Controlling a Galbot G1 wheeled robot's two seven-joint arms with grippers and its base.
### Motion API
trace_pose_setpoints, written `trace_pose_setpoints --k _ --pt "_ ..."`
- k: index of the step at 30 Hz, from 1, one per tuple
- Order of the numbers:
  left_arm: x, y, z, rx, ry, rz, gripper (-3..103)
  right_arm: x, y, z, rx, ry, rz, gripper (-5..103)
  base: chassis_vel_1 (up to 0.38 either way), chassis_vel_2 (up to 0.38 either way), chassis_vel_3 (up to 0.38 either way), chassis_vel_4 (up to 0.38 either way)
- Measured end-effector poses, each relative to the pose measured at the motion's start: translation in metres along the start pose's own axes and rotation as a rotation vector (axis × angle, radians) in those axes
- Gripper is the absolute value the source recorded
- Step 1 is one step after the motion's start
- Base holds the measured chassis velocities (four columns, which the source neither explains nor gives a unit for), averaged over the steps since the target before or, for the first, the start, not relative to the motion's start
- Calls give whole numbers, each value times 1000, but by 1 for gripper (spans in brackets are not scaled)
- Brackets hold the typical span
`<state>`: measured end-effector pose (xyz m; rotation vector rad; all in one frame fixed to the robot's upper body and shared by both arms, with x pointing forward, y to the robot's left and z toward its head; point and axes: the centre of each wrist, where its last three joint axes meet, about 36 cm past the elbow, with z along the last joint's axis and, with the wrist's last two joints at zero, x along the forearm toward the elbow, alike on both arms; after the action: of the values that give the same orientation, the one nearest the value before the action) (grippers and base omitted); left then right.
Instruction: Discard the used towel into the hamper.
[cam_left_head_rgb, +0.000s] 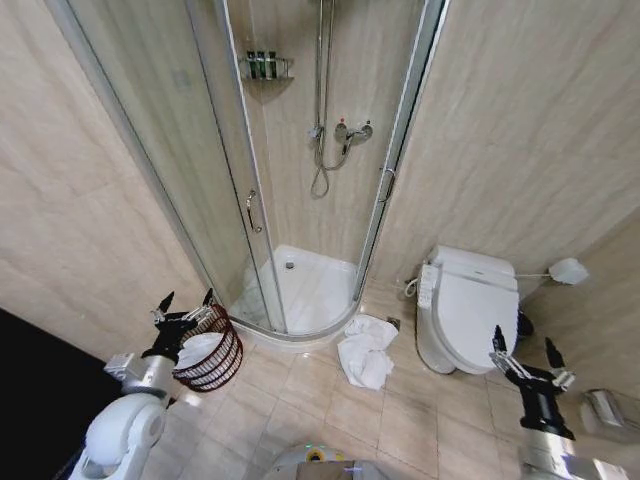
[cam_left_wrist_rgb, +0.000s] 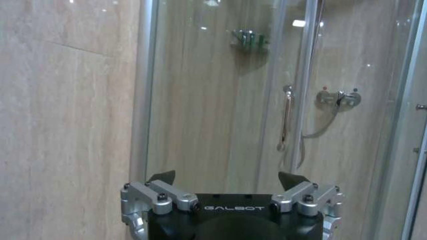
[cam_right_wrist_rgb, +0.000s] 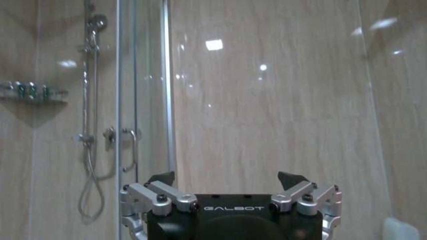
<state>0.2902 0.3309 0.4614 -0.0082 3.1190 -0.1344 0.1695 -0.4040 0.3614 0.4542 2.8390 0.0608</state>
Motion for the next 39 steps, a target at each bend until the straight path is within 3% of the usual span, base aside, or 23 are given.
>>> trace_pose_setpoints --k 24,39 --pt "0 0 0 0 0 0 100 -3 5 -9 -9 -48 4 100 6 4 -9 -3" --pt "0 0 0 0 0 0 100 -3 4 -7 -3 -66 -1 100 -144 -128 135 121"
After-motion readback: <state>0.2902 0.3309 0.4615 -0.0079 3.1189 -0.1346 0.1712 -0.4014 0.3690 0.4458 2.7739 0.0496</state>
